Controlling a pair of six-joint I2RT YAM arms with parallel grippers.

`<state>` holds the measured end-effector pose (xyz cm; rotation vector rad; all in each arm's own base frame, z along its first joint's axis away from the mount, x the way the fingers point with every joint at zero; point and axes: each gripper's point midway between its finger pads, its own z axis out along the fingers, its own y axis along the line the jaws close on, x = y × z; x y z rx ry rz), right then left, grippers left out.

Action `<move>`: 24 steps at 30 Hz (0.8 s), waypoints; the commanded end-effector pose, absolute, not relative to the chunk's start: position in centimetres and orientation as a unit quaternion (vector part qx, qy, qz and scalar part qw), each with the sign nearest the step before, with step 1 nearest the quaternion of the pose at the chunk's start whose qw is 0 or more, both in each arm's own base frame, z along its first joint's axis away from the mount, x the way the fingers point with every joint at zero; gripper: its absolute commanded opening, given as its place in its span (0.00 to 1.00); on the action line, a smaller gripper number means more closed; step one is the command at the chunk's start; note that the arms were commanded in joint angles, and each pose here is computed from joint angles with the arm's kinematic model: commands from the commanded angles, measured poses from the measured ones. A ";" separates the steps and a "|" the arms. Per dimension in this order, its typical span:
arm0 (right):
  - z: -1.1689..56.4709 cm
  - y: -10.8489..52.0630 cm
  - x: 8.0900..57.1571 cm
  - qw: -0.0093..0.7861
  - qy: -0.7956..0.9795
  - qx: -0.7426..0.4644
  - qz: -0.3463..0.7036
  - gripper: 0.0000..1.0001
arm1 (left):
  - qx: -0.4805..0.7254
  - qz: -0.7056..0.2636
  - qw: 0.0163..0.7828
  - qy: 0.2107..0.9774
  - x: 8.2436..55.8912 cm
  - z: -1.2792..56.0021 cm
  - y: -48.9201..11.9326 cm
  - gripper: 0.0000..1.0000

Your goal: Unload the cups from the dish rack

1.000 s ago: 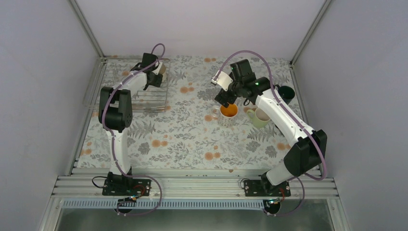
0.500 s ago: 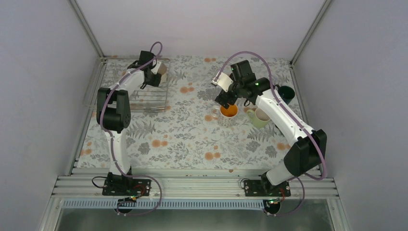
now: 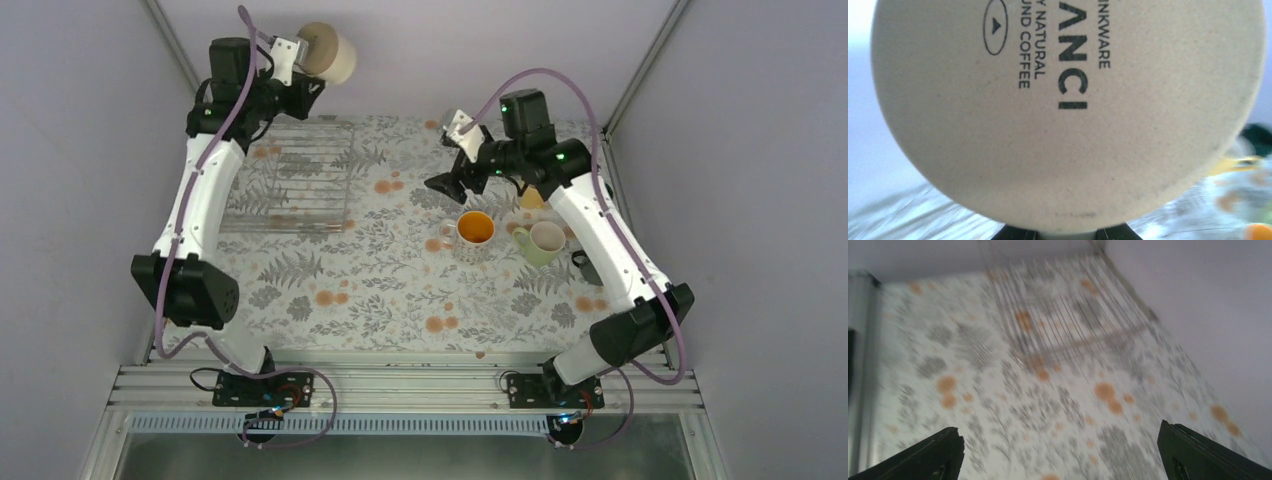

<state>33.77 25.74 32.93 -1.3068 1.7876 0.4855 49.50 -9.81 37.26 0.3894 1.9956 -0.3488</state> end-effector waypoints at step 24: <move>42.0 21.5 35.4 0.356 0.530 -0.455 0.621 1.00 | 0.386 -0.495 0.519 0.580 37.2 41.7 -29.4 0.02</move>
